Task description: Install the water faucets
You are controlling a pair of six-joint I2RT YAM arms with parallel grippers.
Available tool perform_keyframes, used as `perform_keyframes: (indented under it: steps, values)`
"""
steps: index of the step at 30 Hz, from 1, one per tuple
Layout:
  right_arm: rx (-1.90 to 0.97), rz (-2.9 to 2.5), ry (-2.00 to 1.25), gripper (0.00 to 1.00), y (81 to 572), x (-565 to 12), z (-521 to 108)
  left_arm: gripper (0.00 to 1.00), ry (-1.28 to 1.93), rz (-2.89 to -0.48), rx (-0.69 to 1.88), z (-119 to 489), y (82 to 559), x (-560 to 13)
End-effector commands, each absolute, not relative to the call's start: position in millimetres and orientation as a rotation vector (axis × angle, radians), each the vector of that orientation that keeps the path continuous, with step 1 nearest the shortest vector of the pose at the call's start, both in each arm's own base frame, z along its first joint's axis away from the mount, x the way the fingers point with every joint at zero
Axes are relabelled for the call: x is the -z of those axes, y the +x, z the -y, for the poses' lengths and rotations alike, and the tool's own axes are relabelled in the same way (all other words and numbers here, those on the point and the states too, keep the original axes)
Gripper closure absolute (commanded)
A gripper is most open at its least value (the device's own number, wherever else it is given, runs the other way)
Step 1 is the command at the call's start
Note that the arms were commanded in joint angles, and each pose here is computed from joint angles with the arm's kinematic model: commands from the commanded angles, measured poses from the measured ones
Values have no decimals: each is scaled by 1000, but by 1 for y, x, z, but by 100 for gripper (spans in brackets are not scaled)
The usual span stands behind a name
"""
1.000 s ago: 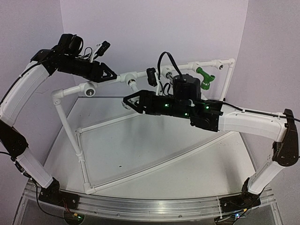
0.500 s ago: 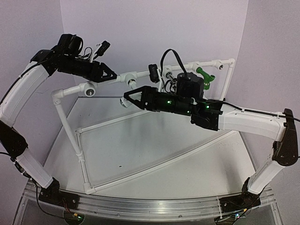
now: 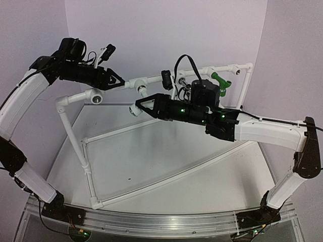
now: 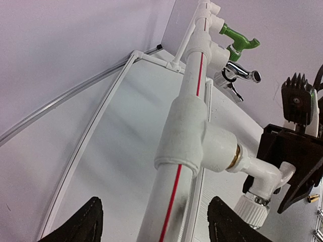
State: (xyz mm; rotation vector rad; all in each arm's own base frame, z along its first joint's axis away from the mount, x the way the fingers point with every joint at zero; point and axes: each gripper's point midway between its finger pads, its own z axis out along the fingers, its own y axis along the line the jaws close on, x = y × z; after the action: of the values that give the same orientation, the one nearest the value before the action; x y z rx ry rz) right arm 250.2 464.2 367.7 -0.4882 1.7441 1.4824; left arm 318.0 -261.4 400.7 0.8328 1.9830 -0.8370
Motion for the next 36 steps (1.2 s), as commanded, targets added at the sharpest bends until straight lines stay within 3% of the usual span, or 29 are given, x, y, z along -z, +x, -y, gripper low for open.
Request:
perform_keyframes:
  steps: [1, 7, 18, 20, 25, 27, 31, 36]
  values:
    - [-1522, -1691, -472, 56, 255, -380, -464, 27, 791, -2115, 772, 242, 295, -380]
    - [-1528, -1691, -474, 56, 256, -380, -465, 24, 782, -1961, 694, 229, 287, -417]
    - [-1535, -1689, -473, 56, 261, -381, -465, 24, 885, -1876, 725, 232, 247, -434]
    - [-1532, -1685, -472, 50, 262, -382, -463, 24, 897, -1883, 713, 232, 241, -432]
    - [-1477, -1634, -514, 18, 258, -392, -454, 24, 886, -1911, 685, 229, 245, -424]
    - [-1446, -1633, -523, 12, 258, -390, -449, 24, 888, -1924, 690, 231, 247, -420]
    - [-1396, -1634, -546, 3, 255, -386, -442, 24, 881, -1934, 683, 234, 254, -415]
    - [-1270, -1590, -589, 2, 253, -388, -424, 23, 862, -1936, 664, 234, 261, -416]
